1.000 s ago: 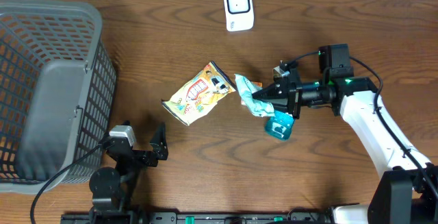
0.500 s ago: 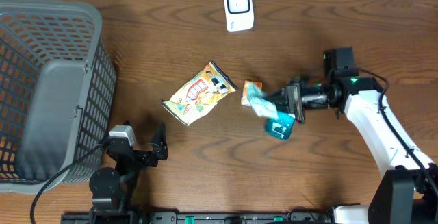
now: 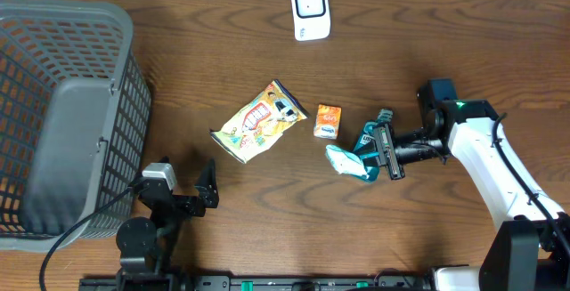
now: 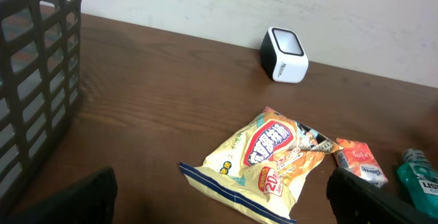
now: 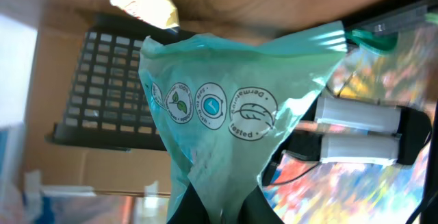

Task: Scan the item barcode
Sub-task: 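Lift the wipes pack and carry it up past the Listerine bottle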

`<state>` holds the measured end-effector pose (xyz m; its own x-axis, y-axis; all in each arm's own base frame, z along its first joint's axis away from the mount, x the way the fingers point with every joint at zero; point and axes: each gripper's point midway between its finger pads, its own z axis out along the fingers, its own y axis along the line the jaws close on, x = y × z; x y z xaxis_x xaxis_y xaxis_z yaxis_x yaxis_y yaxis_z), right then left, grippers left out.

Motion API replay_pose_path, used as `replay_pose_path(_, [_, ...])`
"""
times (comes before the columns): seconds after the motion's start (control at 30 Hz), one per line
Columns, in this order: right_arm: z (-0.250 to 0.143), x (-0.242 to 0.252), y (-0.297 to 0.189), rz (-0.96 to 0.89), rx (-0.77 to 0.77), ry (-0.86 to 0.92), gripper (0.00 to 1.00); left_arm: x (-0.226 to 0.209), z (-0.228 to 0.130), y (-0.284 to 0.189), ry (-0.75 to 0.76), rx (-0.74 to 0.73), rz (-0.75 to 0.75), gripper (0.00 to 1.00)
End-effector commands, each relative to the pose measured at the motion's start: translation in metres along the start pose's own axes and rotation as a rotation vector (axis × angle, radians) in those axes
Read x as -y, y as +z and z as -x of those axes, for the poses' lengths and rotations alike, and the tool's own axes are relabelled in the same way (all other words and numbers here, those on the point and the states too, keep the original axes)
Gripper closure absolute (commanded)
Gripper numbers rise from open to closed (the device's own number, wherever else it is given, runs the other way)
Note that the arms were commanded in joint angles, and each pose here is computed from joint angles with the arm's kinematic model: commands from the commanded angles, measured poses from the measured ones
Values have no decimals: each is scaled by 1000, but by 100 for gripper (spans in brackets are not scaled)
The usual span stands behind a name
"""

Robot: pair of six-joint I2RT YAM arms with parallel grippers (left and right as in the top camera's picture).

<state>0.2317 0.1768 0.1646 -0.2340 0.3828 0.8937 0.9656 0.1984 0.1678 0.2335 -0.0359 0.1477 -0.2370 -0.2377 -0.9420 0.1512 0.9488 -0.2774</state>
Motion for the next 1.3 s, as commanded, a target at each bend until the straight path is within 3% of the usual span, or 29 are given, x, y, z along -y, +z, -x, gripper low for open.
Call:
replay_pose_path(0.0, [-10, -1, -3, 9, -24, 214, 98, -1, -13, 2, 4, -33, -7, 2])
replay_pose_path(0.1, [9, -2, -3, 22, 82, 549, 99, -1, -13, 2, 4, -33, -7, 2])
replay_pose_path(0.17, [21, -10, -5, 69, 134, 663, 99, -1, -13, 2, 3, -33, -7, 2])
replay_pose_path(0.37, [44, -65, -24, 264, 185, 421, 98, -1, -13, 2, 4, -33, -7, 2])
replay_pose_path(0.6, [52, -58, -31, 265, 200, 473, 99, -1, -13, 2, 4, -33, -7, 2])
replay_pose_path(0.7, [50, -56, -28, 216, 230, 166, 99, -1, -13, 2, 4, -34, -8, 2])
replay_pose_path(0.8, [32, -65, -27, 211, 164, -218, 99, -1, -13, 2, 4, -33, -7, 2])
replay_pose_path(1.1, [-10, -107, -31, 294, 215, -1563, 99, -1, -13, 2, 4, -34, -8, 2])
replay_pose_path(1.27, [-20, -101, -17, 264, 218, -1958, 99, -1, -13, 2, 4, -33, -7, 2])
